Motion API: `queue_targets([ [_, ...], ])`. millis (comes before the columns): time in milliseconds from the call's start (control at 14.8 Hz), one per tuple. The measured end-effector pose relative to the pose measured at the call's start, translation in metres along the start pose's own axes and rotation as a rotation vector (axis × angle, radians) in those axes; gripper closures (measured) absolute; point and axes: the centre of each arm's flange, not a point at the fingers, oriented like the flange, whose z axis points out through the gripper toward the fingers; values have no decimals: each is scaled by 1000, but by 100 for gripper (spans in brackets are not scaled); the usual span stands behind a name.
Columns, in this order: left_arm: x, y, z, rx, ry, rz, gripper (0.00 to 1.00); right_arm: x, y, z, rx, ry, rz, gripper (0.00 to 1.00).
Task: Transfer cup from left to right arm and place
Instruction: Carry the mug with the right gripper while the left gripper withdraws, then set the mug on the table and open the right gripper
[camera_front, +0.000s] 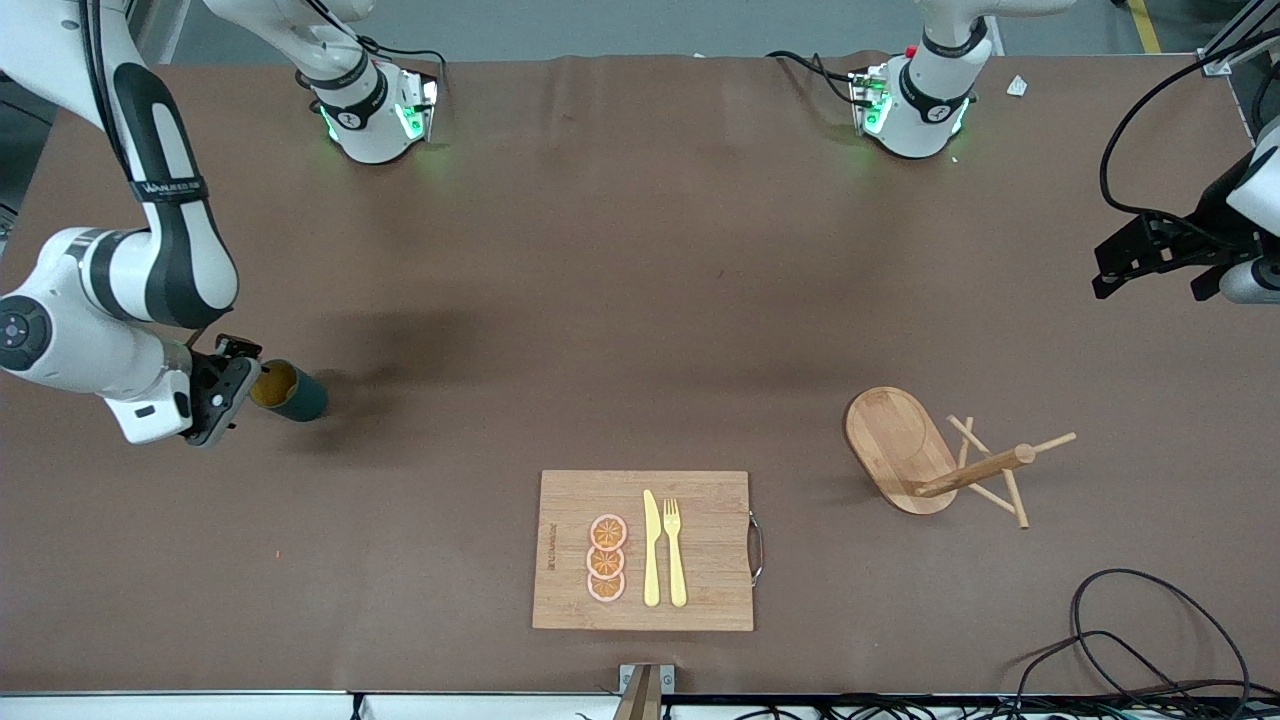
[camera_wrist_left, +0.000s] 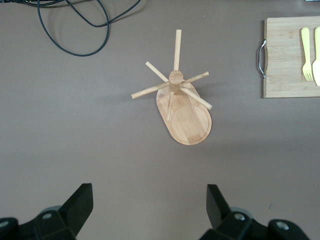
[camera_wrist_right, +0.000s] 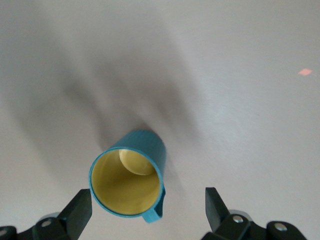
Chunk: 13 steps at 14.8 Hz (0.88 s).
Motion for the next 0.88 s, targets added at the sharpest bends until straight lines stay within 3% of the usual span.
queue_targets([
  [203, 0, 0, 0, 0, 0, -1, 0, 3, 5, -27, -24, 14, 104, 0],
  [338, 0, 0, 0, 0, 0, 0, 0, 5, 6, -45, 4, 1, 216, 0],
  [541, 0, 1, 0, 0, 0, 2, 0, 9, 6, -83, 46, -31, 443, 0],
  [879, 0, 1, 1, 0, -2, 1, 0, 8, 6, -118, 50, -49, 809, 0],
])
